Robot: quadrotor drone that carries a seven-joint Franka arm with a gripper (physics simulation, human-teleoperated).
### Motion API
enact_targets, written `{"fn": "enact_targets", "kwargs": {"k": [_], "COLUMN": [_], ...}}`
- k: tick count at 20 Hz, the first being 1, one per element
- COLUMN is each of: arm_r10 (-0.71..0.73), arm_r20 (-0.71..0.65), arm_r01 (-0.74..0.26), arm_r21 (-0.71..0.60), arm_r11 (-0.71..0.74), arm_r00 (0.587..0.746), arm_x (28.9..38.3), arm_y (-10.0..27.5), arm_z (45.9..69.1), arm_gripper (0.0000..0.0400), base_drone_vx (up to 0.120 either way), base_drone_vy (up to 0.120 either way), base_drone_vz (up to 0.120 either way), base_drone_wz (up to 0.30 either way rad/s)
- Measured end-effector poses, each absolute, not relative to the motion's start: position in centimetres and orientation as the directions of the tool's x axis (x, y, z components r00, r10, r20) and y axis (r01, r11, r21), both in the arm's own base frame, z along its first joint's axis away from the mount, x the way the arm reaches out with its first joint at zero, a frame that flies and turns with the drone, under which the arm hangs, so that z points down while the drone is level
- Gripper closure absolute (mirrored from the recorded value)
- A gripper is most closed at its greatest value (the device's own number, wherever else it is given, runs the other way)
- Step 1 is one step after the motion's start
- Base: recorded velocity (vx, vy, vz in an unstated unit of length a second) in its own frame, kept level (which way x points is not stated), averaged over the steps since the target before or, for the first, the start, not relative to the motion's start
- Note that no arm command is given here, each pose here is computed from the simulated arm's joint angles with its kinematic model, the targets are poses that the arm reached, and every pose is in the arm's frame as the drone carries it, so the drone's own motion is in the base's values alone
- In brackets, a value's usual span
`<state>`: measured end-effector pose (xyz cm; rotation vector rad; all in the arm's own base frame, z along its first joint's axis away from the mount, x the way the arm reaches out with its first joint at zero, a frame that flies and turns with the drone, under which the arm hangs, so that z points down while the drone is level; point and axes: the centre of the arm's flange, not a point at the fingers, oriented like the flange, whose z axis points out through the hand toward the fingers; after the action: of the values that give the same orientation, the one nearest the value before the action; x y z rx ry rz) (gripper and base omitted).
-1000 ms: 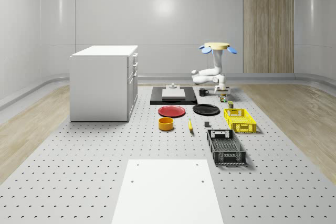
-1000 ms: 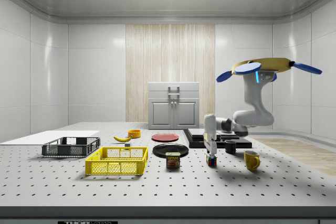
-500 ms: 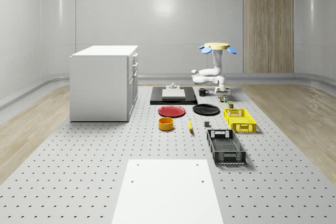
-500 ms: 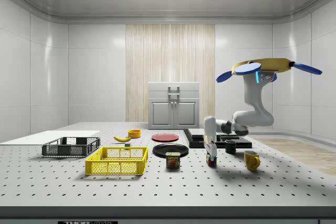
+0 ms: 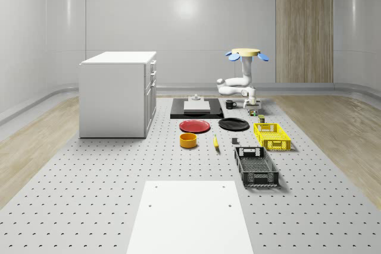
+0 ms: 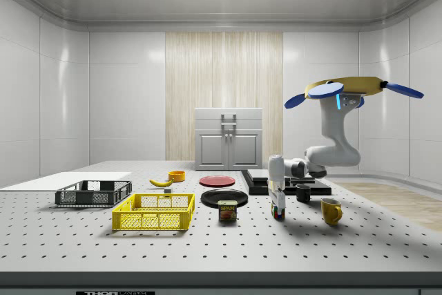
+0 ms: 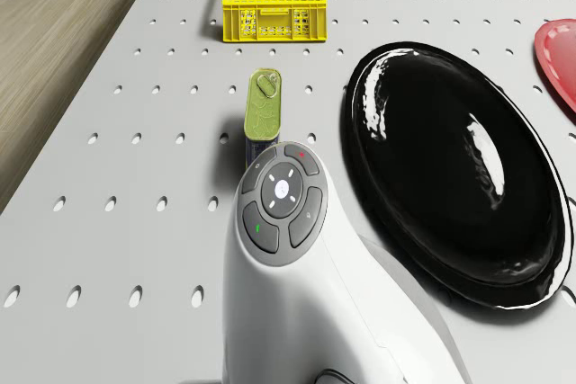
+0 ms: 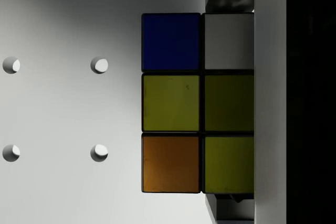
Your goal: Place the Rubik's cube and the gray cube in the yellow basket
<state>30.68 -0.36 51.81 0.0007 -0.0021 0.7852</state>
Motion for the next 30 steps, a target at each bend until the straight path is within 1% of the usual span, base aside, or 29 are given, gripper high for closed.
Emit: {"fn": "enact_targets", "kwargs": {"k": [3, 6, 9, 15, 22, 26, 30], "arm_r10": [0.707, 0.707, 0.707, 0.707, 0.707, 0.707, 0.707], "arm_r20": [0.002, 0.002, 0.002, 0.002, 0.002, 0.002, 0.002], "arm_r01": [-0.707, -0.707, -0.707, -0.707, -0.707, -0.707, -0.707], "arm_r21": [0.0, 0.0, 0.0, 0.0, 0.0, 0.0, 0.0], "arm_r11": [0.707, 0.707, 0.707, 0.707, 0.707, 0.707, 0.707], "arm_r00": [0.707, 0.707, 0.707, 0.707, 0.707, 0.707, 0.707], "arm_x": [30.68, 30.68, 30.68, 30.68, 30.67, 30.67, 30.67], "arm_y": [-0.4, -0.4, -0.4, -0.4, -0.4, -0.4, -0.4], "arm_z": [51.9, 52.0, 52.0, 51.9, 49.4, 48.0, 47.2], "arm_gripper": [0.0, 0.0036, 0.0057, 0.0071, 0.0074, 0.0075, 0.0075], "base_drone_vx": [0.0, 0.0, 0.0, 0.0, 0.0, 0.0, 0.0], "base_drone_vy": [0.0, 0.0, 0.0, 0.0, 0.0, 0.0, 0.0], "base_drone_vz": [0.0, 0.0, 0.0, 0.0, 0.006, 0.12, 0.12], "base_drone_wz": [0.0, 0.0, 0.0, 0.0, 0.0, 0.0, 0.0]}}
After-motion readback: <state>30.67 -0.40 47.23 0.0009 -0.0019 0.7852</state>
